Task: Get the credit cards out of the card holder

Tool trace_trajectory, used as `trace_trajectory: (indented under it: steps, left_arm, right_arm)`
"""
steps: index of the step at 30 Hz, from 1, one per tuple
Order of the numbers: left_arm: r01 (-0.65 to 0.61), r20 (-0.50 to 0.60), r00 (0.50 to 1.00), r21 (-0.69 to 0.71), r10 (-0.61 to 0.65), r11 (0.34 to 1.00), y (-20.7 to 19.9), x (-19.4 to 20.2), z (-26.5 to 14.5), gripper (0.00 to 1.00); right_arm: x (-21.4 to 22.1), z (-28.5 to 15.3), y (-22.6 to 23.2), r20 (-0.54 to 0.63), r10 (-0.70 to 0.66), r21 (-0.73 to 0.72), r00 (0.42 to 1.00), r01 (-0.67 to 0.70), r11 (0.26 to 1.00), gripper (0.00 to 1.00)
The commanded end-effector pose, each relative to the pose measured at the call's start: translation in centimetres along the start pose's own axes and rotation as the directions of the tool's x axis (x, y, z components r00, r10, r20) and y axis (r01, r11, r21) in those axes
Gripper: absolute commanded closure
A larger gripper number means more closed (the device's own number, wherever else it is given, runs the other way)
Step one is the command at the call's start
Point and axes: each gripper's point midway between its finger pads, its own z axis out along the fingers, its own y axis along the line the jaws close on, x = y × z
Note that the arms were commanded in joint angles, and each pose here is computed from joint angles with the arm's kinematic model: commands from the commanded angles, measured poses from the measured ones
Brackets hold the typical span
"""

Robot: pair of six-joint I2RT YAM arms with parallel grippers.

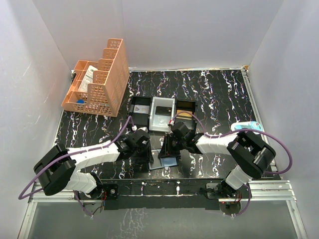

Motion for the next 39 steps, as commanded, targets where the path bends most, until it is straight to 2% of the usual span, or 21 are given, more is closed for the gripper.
trace_trajectory:
  steps: [1,8,14,18,25,39]
  left_arm:
    - [0.008,0.003,1.000,0.000,-0.008,1.000,0.0,0.5,0.3,0.72]
    - [0.005,-0.036,0.999,-0.049,-0.006,0.999,0.6,1.7,1.7,0.84]
    - [0.011,-0.037,0.999,-0.055,-0.013,0.998,0.8,2.1,1.9,0.86]
    - [0.007,-0.038,0.999,-0.094,-0.011,0.996,1.6,2.2,1.8,0.86]
    - [0.007,-0.037,0.999,-0.145,-0.012,0.989,2.8,2.4,1.7,0.87]
    - [0.000,-0.039,0.999,-0.163,-0.007,0.987,3.4,2.6,1.7,0.87]
  right_arm:
    - [0.5,0.3,-0.3,-0.011,-0.018,0.003,1.000,0.018,1.000,0.80]
    - [0.9,0.2,0.6,-0.033,-0.024,-0.051,0.999,0.022,0.998,0.81]
    - [0.9,-0.2,1.5,-0.027,-0.042,-0.101,0.999,0.039,0.994,1.00]
    - [0.5,-0.8,1.7,-0.012,-0.094,-0.099,0.996,0.092,0.991,1.00]
    - [1.3,-1.4,1.9,-0.074,-0.153,-0.144,0.985,0.142,0.979,1.00]
    - [0.9,-2.8,-0.9,-0.094,-0.126,-0.147,0.987,0.112,0.983,1.00]
